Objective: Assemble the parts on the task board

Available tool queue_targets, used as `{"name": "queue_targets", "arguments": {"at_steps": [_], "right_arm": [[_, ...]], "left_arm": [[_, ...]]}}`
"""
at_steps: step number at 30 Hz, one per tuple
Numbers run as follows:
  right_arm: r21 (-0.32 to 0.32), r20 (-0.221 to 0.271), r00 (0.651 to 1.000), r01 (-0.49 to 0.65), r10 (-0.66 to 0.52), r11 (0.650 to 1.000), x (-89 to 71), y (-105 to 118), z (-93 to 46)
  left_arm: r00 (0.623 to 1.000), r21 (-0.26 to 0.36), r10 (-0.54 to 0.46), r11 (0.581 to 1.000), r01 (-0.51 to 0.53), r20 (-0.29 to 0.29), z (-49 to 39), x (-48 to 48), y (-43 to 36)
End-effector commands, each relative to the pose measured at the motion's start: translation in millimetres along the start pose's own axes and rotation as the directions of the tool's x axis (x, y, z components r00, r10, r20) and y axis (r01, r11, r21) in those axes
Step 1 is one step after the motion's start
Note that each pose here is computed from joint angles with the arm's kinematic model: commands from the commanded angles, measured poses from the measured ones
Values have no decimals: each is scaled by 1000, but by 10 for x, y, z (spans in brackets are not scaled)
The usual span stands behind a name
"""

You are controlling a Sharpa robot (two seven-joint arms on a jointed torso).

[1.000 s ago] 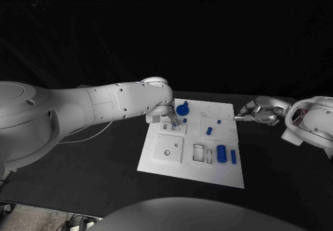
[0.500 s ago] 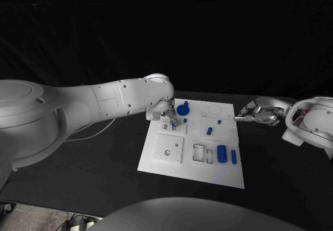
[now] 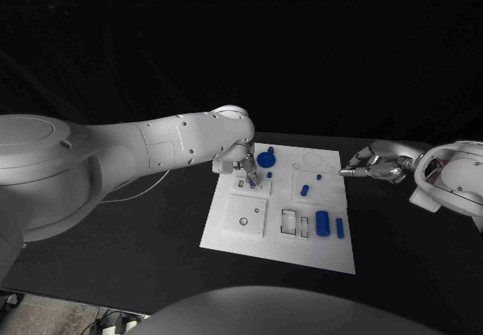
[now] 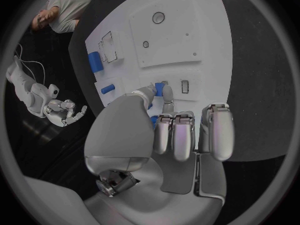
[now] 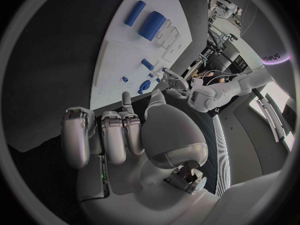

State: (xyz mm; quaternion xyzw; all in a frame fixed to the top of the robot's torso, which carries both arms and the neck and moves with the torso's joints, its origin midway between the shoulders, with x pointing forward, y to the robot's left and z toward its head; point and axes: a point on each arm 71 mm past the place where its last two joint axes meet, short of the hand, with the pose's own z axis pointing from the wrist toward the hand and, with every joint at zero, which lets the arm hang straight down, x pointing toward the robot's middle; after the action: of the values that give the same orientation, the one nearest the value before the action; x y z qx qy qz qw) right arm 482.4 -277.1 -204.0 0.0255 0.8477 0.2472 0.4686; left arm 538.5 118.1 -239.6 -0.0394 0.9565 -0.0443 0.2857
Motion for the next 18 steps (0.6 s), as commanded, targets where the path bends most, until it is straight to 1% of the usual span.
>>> {"name": "queue_targets", "arguments": {"at_steps": [1,18], "right_arm": [[0,-17,1000,2,-2,1000,15,1,2],[-2,-17,1000,2,-2,1000,20,8,-3]], "left_arm": [[999,-123,16,992,-19,-29,-10,15,68],[999,-121,15,992,-18,-31,4,17,42]]}}
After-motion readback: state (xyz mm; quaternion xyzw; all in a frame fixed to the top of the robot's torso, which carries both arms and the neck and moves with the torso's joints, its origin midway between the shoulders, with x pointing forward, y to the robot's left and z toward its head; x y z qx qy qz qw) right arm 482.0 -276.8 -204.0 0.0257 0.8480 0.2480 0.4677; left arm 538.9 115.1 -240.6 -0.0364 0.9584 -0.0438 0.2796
